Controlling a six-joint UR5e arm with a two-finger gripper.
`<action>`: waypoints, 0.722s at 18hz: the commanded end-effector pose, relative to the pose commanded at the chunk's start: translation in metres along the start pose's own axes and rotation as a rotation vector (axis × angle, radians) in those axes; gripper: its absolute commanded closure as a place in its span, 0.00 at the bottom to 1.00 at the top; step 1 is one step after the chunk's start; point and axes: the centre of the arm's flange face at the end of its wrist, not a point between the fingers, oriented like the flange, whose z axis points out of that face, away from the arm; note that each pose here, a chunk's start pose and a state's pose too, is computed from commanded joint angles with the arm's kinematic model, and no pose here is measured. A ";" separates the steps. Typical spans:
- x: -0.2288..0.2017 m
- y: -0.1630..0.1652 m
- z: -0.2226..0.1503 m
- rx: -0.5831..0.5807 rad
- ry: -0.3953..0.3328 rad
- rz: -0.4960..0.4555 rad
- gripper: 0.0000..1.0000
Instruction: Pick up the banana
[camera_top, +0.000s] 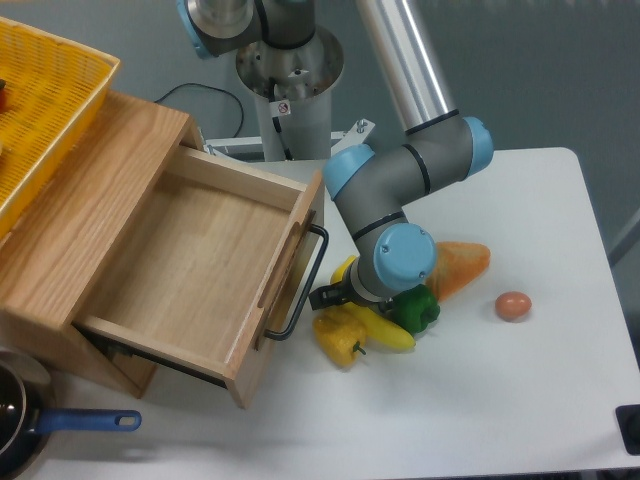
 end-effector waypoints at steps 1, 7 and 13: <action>-0.001 0.000 0.000 -0.002 -0.014 0.000 0.02; -0.003 0.000 0.002 -0.008 -0.027 0.000 0.08; -0.003 0.001 0.000 -0.006 -0.027 0.000 0.19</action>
